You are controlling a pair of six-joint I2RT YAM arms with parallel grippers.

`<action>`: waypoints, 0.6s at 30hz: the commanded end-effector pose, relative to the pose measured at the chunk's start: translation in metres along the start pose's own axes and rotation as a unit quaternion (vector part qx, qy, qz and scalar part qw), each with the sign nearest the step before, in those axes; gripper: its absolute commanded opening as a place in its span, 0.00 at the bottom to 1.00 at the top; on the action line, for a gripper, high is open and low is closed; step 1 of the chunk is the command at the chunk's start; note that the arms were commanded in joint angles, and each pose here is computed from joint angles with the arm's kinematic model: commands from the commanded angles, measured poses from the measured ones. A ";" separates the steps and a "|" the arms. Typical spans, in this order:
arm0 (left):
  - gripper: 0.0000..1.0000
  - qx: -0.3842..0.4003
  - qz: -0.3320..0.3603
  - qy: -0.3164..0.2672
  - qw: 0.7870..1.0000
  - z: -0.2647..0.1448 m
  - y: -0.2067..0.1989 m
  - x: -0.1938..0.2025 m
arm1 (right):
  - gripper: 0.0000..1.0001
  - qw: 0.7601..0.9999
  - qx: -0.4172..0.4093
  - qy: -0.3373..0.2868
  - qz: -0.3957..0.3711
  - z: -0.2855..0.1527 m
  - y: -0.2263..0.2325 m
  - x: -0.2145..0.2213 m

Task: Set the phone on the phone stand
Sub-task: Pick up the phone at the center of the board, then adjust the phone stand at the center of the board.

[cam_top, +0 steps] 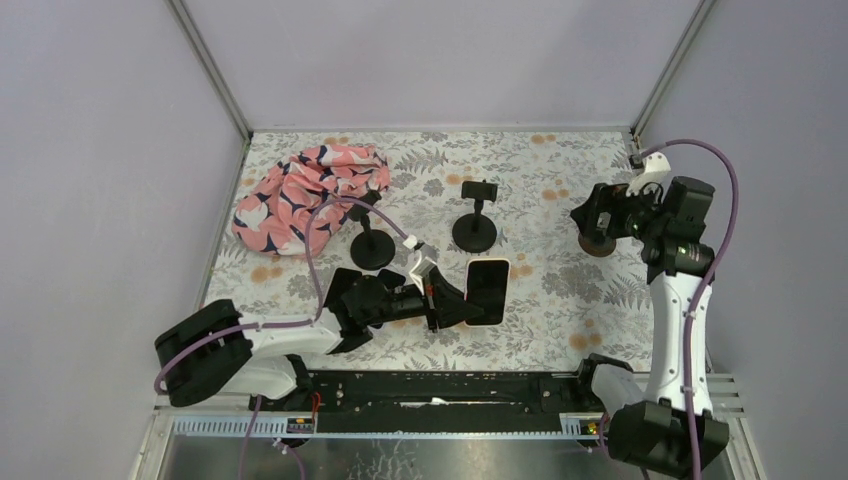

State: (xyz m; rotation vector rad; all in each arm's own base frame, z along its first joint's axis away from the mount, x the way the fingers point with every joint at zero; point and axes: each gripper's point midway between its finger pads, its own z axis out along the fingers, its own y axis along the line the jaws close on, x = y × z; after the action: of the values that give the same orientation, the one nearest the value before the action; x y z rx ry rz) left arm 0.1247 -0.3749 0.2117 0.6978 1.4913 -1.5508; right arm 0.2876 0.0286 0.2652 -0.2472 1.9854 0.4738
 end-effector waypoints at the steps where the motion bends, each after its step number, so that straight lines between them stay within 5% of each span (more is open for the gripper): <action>1: 0.00 0.002 0.045 -0.038 0.998 -0.005 -0.009 -0.027 | 1.00 0.968 0.235 0.010 0.083 0.010 -0.097 0.017; 8: 0.00 0.010 0.058 -0.038 0.998 -0.010 -0.016 -0.032 | 1.00 0.922 0.367 0.066 0.103 0.025 -0.169 0.055; 18: 0.00 0.023 0.051 -0.036 0.998 -0.014 -0.020 -0.027 | 1.00 0.938 0.321 0.085 0.103 0.069 -0.178 0.065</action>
State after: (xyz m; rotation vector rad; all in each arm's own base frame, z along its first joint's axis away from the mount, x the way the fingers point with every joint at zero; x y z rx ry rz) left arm 0.1205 -0.3611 0.2183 0.7284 1.4724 -1.4967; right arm 0.3562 -0.0998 0.1270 0.3599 2.3047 -0.1064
